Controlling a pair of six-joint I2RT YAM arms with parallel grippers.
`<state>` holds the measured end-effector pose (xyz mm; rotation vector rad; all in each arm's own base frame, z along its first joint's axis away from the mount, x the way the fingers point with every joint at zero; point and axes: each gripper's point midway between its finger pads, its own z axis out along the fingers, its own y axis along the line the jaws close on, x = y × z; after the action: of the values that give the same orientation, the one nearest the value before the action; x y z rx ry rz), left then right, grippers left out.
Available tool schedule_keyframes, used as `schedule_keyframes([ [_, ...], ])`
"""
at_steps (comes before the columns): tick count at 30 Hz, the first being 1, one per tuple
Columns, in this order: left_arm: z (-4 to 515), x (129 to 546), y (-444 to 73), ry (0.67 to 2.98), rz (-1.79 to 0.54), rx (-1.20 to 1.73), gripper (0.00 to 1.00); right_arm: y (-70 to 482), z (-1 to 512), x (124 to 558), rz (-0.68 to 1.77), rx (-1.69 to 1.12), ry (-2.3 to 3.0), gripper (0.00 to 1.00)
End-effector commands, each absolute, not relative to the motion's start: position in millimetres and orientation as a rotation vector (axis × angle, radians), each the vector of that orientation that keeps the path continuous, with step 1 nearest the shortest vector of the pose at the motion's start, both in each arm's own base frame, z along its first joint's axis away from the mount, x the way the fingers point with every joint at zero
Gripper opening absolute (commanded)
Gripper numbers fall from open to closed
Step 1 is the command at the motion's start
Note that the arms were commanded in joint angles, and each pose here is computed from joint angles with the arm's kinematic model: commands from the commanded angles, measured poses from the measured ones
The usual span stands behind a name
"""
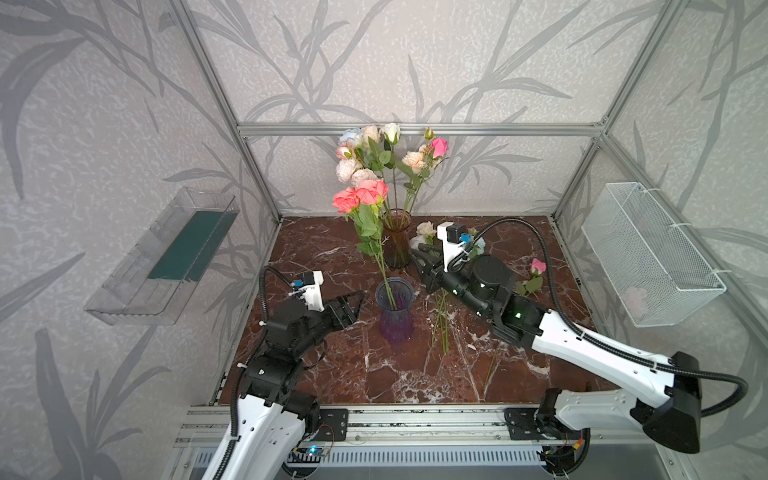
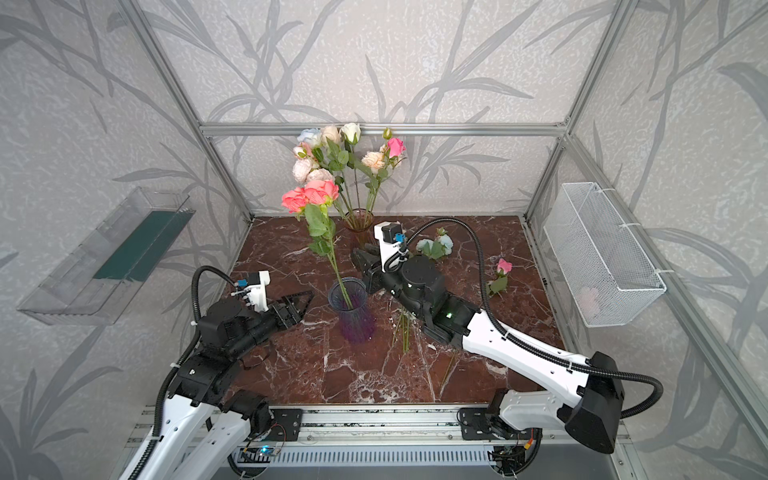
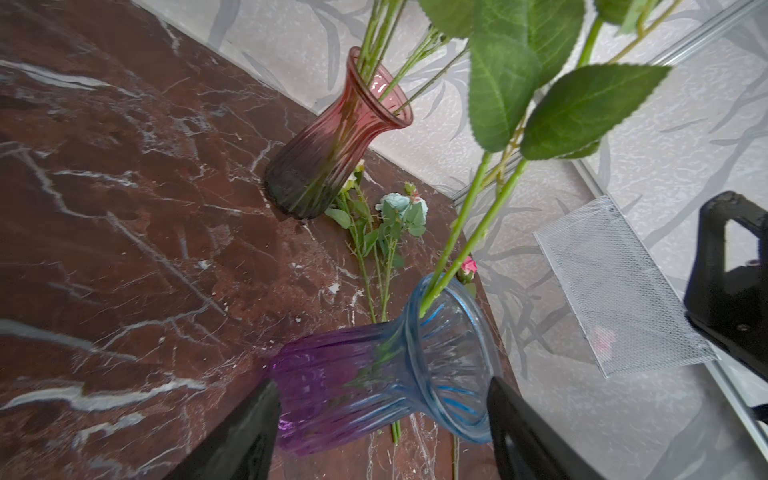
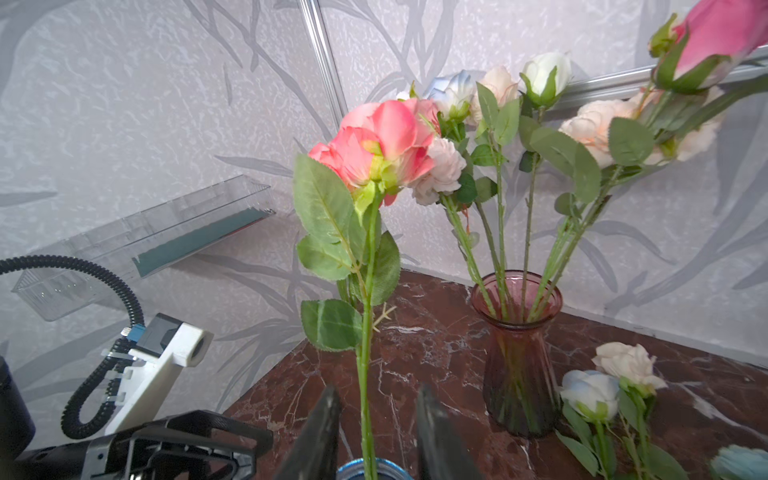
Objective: Arrange the flowers into the vase
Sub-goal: 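Move the right gripper back to the pile and grasp a white rose stem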
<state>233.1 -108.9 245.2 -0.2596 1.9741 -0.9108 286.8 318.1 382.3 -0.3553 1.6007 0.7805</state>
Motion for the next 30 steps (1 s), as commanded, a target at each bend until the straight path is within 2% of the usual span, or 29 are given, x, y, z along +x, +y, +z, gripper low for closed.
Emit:
schedule_keyframes([
  [1,233,224,-87,2.008,-0.785,-0.36,0.79,279,328,318,0.656,-0.309,1.821,0.33],
  [7,212,215,-68,1.99,-0.741,-0.501,0.79,243,242,369,0.565,-0.266,2.165,0.32],
  [16,182,226,-100,2.097,-0.926,-0.508,0.78,238,117,430,0.391,-0.283,2.553,0.26],
  [24,159,236,-101,2.132,-0.931,-0.59,0.79,249,58,444,0.416,-0.263,2.693,0.25],
  [30,157,237,-99,2.125,-0.91,-0.588,0.79,248,40,445,0.392,-0.255,2.734,0.21],
])
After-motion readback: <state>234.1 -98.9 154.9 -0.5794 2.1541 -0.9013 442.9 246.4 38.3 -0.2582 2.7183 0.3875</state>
